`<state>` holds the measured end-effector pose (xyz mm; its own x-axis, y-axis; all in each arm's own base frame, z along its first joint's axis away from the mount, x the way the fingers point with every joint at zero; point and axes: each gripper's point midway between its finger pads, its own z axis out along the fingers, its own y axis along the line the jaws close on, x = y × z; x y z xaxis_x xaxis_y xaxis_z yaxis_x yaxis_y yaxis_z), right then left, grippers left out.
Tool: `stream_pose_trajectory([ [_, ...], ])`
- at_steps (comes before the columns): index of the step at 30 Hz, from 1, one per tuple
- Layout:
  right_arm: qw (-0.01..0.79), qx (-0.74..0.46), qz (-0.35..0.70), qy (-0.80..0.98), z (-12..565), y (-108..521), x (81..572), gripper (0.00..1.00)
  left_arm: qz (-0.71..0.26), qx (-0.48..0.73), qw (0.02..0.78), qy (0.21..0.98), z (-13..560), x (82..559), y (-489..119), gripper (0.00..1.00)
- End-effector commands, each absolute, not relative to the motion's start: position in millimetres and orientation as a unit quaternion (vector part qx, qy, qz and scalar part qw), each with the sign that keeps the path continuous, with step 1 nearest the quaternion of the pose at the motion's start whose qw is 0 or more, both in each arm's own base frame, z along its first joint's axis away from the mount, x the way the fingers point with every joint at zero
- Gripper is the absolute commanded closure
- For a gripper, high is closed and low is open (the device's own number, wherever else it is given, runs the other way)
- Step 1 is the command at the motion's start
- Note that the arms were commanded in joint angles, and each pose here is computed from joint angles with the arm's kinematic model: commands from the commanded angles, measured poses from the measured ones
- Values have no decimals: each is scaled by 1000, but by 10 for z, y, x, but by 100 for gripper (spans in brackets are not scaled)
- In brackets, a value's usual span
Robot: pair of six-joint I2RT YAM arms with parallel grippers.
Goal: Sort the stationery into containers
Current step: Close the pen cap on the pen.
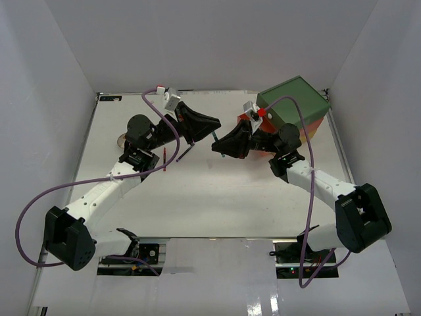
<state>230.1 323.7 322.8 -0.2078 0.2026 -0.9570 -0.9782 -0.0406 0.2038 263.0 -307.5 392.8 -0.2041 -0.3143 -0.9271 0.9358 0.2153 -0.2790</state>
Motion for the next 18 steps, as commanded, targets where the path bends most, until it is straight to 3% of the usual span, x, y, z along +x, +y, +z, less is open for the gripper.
stream_pose_trajectory([
  [1, 642, -371, 566, 359, 4408, 3024, 2320, 92, -586, 312, 414, 623, 3109, 2339, -3254, 100],
  [9, 638, -371, 569, 363, 4376, 3036, 2333, 92, -583, 312, 420, 621, 3144, 2362, -3258, 100],
  [18, 596, -375, 570, 423, 3860, 3092, 2378, 92, -544, 299, 498, 606, 3591, 2567, -3201, 81],
])
